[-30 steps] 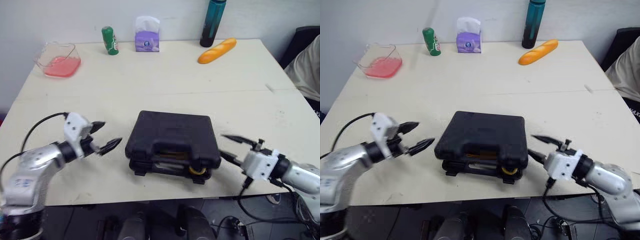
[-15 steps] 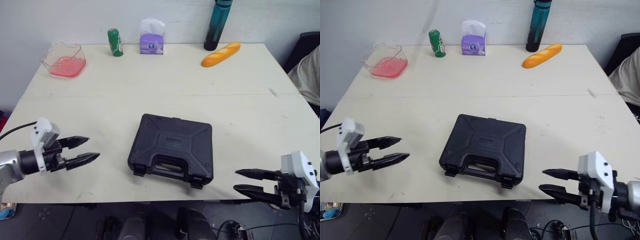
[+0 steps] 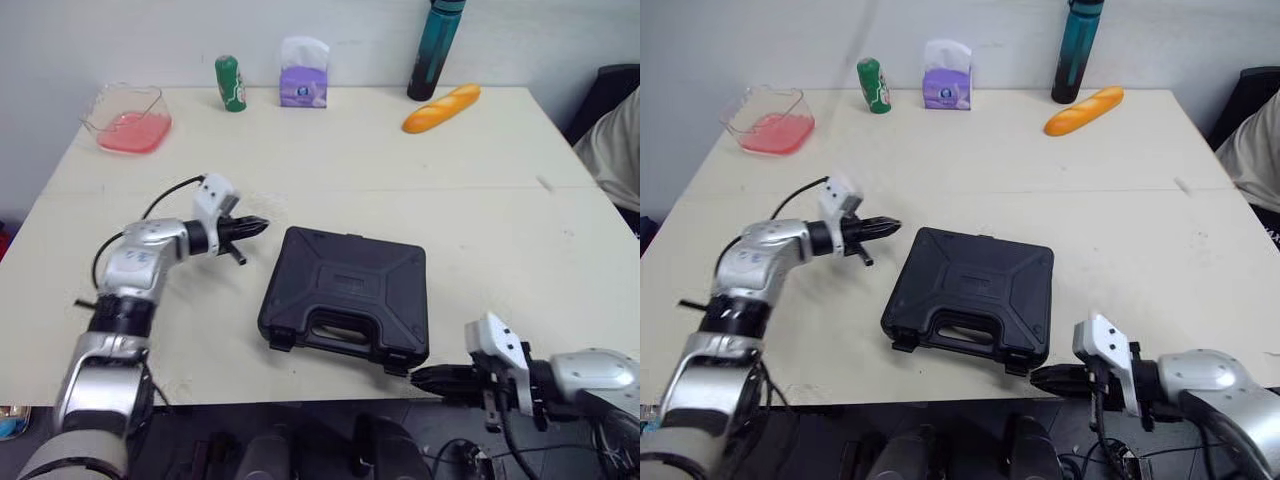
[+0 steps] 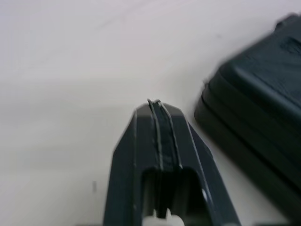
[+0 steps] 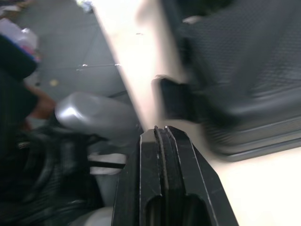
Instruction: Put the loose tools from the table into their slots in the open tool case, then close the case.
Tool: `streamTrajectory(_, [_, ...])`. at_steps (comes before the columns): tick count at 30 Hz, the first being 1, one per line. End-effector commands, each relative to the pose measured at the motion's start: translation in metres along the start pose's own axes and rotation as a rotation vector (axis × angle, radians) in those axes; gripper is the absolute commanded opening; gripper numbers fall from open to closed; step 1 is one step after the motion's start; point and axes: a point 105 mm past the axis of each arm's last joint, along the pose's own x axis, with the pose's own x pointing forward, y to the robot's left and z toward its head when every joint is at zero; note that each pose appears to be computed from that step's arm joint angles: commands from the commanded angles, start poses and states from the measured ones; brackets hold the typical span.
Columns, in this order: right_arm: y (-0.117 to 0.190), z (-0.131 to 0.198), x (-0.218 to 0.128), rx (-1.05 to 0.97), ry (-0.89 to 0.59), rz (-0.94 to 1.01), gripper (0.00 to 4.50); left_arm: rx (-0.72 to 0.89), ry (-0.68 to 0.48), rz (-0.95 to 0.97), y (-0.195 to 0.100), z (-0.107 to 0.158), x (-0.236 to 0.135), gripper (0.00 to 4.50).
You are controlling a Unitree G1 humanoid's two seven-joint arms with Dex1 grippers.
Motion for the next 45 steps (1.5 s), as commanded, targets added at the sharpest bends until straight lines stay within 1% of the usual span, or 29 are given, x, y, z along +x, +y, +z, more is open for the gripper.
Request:
streamTrajectory(1, [-0.010,0.003,0.005,-0.011,-0.015,-0.017,0.00,0.040,-0.002,-0.020,0.003,0.006,0.011,0.06])
streamTrajectory(3, [-0.019,0.009,0.007,-0.019,-0.028,-0.021,0.00,0.064,0.004,-0.059,-0.001,0.010,0.023,0.06])
streamTrajectory(5, [-0.027,0.012,0.005,-0.013,-0.030,-0.030,0.00,0.080,0.033,-0.092,-0.005,0.005,0.031,0.06])
streamTrajectory(7, [-0.034,0.016,0.002,-0.017,-0.032,-0.047,0.00,0.098,0.057,-0.125,-0.008,-0.004,0.031,0.06])
streamTrajectory(10, [-0.046,0.022,-0.004,-0.049,-0.028,-0.083,0.00,0.100,0.063,-0.208,-0.016,-0.013,0.025,0.06])
streamTrajectory(13, [-0.070,0.032,-0.018,-0.098,-0.021,-0.172,0.00,0.115,0.082,-0.336,-0.028,-0.021,-0.001,0.06])
streamTrajectory(16, [-0.082,0.037,-0.029,-0.098,-0.006,-0.209,0.00,0.114,0.086,-0.409,-0.042,-0.022,-0.023,0.06])
streamTrajectory(18, [-0.085,0.038,-0.035,-0.088,0.002,-0.216,0.00,0.104,0.086,-0.435,-0.049,-0.021,-0.034,0.06])
streamTrajectory(21, [-0.080,0.040,-0.055,-0.082,0.024,-0.227,0.00,0.095,0.109,-0.412,-0.052,-0.020,-0.058,0.06])
streamTrajectory(23, [-0.075,0.034,-0.066,-0.074,0.048,-0.236,0.00,0.087,0.101,-0.392,-0.050,-0.010,-0.066,0.06])
streamTrajectory(25, [-0.074,0.030,-0.070,-0.056,0.044,-0.265,0.00,0.089,0.053,-0.393,-0.053,0.009,-0.063,0.06])
streamTrajectory(27, [-0.075,0.025,-0.072,-0.030,0.031,-0.313,0.00,0.098,-0.024,-0.435,-0.064,0.037,-0.052,0.06])
streamTrajectory(28, [-0.076,0.023,-0.073,-0.023,0.027,-0.328,0.00,0.100,-0.046,-0.451,-0.068,0.045,-0.049,0.06])
streamTrajectory(29, [-0.078,0.021,-0.073,-0.011,0.017,-0.363,0.00,0.130,-0.078,-0.487,-0.079,0.058,-0.037,0.06])
streamTrajectory(31, [-0.082,0.018,-0.071,0.002,-0.004,-0.421,0.00,0.191,-0.111,-0.547,-0.099,0.075,-0.013,0.06])
streamTrajectory(33, [-0.084,0.018,-0.067,0.012,-0.023,-0.458,0.00,0.231,-0.120,-0.582,-0.115,0.083,0.010,0.06])
streamTrajectory(35, [-0.084,0.018,-0.062,0.016,-0.035,-0.480,0.00,0.264,-0.116,-0.601,-0.127,0.086,0.033,0.06])
streamTrajectory(38, [-0.083,0.020,-0.056,0.017,-0.053,-0.493,0.00,0.334,-0.088,-0.624,-0.143,0.082,0.062,0.06])
streamTrajectory(40, [-0.084,0.021,-0.054,0.009,-0.057,-0.508,0.00,0.349,-0.073,-0.659,-0.158,0.080,0.082,0.06])
streamTrajectory(42, [-0.084,0.022,-0.053,0.006,-0.061,-0.517,0.00,0.409,-0.042,-0.688,-0.173,0.073,0.097,0.06])
streamTrajectory(45, [-0.081,0.025,-0.051,0.005,-0.066,-0.518,0.00,0.460,0.037,-0.736,-0.181,0.055,0.105,0.06])
